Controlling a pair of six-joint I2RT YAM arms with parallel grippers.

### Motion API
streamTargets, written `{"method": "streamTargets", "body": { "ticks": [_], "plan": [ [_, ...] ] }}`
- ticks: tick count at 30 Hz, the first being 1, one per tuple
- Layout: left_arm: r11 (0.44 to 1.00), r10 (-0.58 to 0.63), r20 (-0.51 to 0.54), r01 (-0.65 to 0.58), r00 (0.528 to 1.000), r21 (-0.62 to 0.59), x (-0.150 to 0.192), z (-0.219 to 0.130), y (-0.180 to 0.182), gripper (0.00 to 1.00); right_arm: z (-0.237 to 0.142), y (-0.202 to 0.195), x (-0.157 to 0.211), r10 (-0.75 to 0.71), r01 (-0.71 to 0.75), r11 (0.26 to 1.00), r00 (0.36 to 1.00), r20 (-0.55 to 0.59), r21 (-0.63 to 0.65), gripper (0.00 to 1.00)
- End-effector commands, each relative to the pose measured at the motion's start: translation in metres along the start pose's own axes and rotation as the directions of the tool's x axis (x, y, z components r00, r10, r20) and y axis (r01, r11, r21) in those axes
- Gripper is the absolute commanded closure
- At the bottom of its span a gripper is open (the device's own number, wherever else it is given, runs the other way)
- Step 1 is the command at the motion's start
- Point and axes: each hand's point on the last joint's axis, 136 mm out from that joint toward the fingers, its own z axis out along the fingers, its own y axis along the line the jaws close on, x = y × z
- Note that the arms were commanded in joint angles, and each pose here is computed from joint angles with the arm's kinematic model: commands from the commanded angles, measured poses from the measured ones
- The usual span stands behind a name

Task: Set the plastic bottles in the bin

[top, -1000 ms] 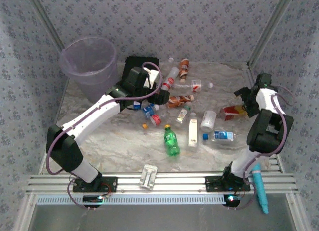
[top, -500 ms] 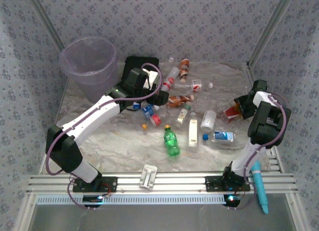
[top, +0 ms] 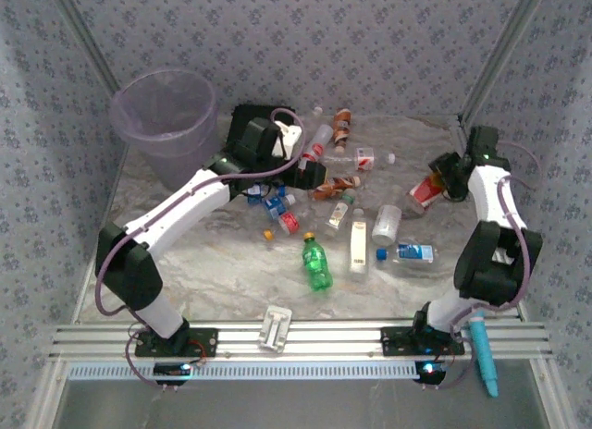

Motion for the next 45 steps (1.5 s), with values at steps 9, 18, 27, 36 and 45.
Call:
{"method": "streamTargets", "body": {
  "ticks": [9,18,27,36,45],
  "plan": [
    [0.889,-0.137,-0.022,0.133,0.990,0.439,-0.022,0.026,-0.075,0.00,-0.060,0.161,0.123,-0.451,0.339,0.819,0.879,-0.153,-0.463,0.41],
    [0.873,-0.203,-0.053,0.206,0.978,0.442,-0.016,0.050,-0.068,0.00,-0.074,0.208,0.162,-0.480,0.263,0.728,0.855,-0.197,-0.633,0.41],
    [0.884,-0.197,-0.081,0.212,0.977,0.415,-0.008,0.061,-0.065,0.08,-0.081,0.218,0.168,-0.482,0.247,0.706,0.855,-0.195,-0.664,0.40],
    [0.887,-0.199,-0.079,0.214,0.977,0.409,-0.009,0.061,-0.064,0.34,-0.081,0.221,0.170,-0.488,0.254,0.704,0.852,-0.192,-0.663,0.32],
    [0.921,-0.160,-0.070,0.175,0.985,0.348,-0.011,0.046,-0.050,0.42,-0.100,0.205,0.125,-0.444,0.302,0.738,0.890,-0.098,-0.604,0.00]
  ]
}}
